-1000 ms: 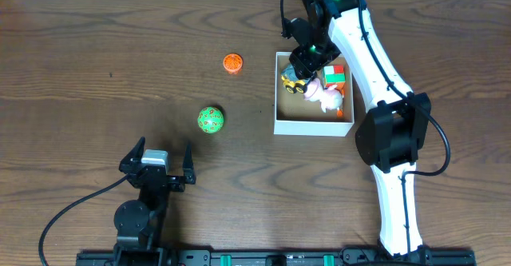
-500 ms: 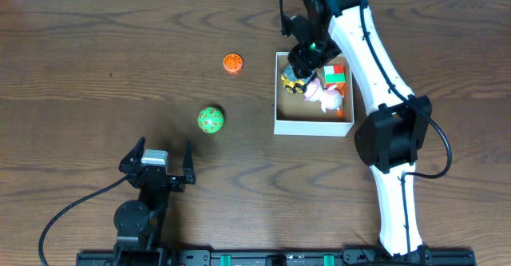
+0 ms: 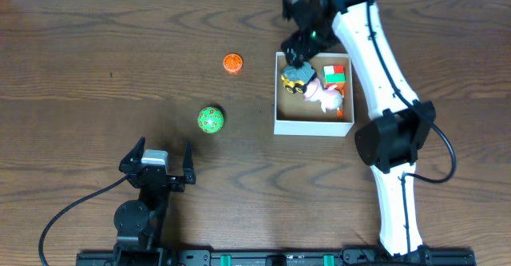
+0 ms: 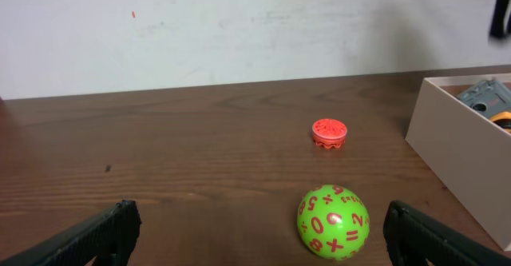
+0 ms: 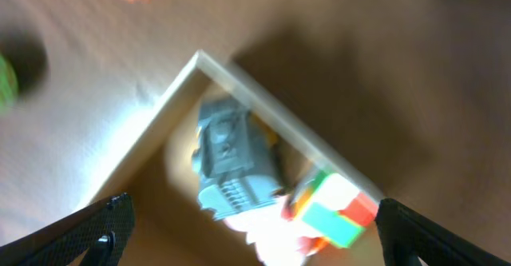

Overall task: Pack container
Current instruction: 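Carry the truck with the right gripper into the white box and release, then raise the right gripper away from the box to the right, then move the left gripper over the green number ball, then lower the left gripper and grasp the green ball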

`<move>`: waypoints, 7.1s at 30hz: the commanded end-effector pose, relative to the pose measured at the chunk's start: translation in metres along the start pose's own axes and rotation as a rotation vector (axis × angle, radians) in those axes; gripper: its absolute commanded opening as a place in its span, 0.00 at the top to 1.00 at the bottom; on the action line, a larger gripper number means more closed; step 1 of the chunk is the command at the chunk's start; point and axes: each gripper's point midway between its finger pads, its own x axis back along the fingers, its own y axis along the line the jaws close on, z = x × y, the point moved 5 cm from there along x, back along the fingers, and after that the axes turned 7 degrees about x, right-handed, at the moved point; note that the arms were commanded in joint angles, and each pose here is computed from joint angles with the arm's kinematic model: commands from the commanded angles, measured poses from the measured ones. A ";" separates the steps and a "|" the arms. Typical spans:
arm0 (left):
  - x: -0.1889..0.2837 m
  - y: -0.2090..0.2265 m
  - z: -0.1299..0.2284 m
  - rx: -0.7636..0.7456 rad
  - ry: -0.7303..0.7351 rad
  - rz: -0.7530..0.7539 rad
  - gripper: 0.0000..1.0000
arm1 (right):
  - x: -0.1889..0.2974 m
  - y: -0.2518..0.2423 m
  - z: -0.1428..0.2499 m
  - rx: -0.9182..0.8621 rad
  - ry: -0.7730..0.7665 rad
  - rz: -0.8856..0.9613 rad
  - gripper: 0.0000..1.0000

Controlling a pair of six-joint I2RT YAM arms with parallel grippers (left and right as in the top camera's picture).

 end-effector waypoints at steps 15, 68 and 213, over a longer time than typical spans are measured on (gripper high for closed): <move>-0.001 0.001 0.013 0.011 0.044 -0.001 0.02 | 0.109 -0.175 0.130 -0.678 0.002 0.309 0.01; 0.000 -0.012 0.010 0.013 0.042 0.107 0.02 | -0.014 -0.218 0.200 -0.828 0.201 0.209 0.01; -0.157 -0.050 0.071 0.150 1.260 -0.170 0.02 | -0.014 -0.218 0.200 -0.827 0.201 0.209 0.01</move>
